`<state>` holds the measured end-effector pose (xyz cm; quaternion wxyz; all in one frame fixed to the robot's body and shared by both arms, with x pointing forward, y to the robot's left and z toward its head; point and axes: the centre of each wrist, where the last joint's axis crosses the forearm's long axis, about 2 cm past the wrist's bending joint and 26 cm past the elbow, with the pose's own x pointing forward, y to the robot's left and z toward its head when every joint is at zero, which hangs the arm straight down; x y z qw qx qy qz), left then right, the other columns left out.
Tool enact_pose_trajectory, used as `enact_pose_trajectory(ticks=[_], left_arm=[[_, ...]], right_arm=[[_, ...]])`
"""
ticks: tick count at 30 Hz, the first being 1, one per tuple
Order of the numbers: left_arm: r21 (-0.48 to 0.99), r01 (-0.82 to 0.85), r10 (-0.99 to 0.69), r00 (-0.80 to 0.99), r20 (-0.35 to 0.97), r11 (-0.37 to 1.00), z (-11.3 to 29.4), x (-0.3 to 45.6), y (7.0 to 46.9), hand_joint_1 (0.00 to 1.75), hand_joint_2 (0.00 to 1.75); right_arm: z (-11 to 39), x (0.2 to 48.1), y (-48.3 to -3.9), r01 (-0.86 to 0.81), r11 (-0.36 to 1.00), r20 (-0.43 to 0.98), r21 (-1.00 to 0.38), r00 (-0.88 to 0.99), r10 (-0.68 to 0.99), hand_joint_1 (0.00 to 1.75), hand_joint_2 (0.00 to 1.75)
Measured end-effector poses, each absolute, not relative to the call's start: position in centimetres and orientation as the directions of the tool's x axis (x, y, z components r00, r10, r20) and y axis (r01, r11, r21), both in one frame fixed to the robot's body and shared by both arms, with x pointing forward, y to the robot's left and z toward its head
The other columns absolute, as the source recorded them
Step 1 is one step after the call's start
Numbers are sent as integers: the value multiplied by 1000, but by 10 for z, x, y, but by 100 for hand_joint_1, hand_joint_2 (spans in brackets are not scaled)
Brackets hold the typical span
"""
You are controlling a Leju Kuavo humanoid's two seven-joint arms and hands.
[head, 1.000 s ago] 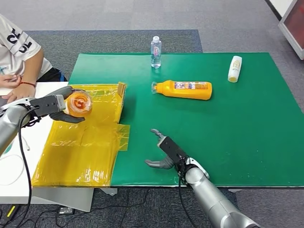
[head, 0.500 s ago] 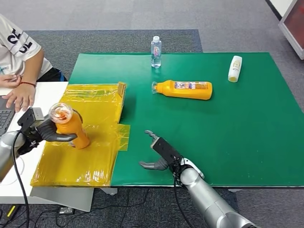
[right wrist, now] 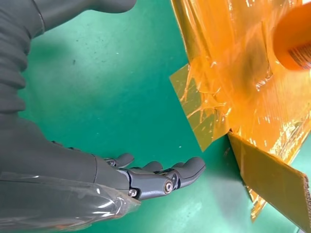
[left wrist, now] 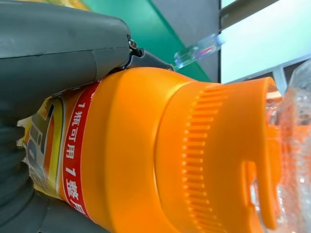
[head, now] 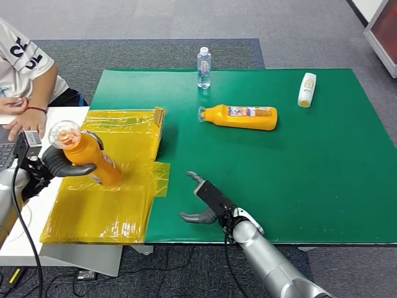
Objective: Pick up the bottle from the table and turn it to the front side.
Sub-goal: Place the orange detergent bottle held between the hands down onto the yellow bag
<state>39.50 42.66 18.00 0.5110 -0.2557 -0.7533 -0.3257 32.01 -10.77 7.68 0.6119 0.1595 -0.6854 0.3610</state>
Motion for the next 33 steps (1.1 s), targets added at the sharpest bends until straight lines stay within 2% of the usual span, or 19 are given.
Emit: enact_pose_trajectory(ticks=[3, 6, 11, 14, 18, 22, 26, 29, 33], left_arm=[[276, 718, 18, -373, 928, 639, 197, 407, 426, 175, 175], [335, 753, -72, -360, 930, 566, 223, 418, 437, 175, 175], [417, 817, -414, -245, 876, 398, 309, 448, 458, 175, 175], [481, 810, -621, -193, 759, 336, 363, 468, 445, 175, 175], [582, 776, -775, -205, 598, 243, 407, 489, 401, 175, 175], [685, 722, -876, -264, 404, 98, 418, 503, 345, 175, 175], [721, 690, -919, -323, 226, -65, 414, 508, 301, 175, 175], [718, 676, -927, -354, 119, -166, 405, 509, 278, 175, 175], [712, 661, -924, -379, 43, -238, 394, 510, 261, 175, 175]], right_arm=[[79, 320, -104, -663, 689, 956, -292, -201, 212, 0, 175], [78, 319, -102, -680, 679, 961, -277, -196, 196, 0, 175], [69, 314, -100, -710, 657, 967, -253, -167, 191, 0, 175], [66, 311, -98, -720, 649, 969, -245, -154, 195, 0, 175], [67, 313, -93, -719, 648, 967, -250, -155, 201, 0, 175], [70, 314, -90, -710, 651, 962, -269, -162, 221, 0, 175], [71, 314, -87, -707, 648, 956, -285, -165, 240, 0, 175], [72, 314, -86, -708, 643, 954, -292, -166, 251, 0, 175], [75, 314, -82, -710, 638, 952, -297, -169, 255, 0, 175]])
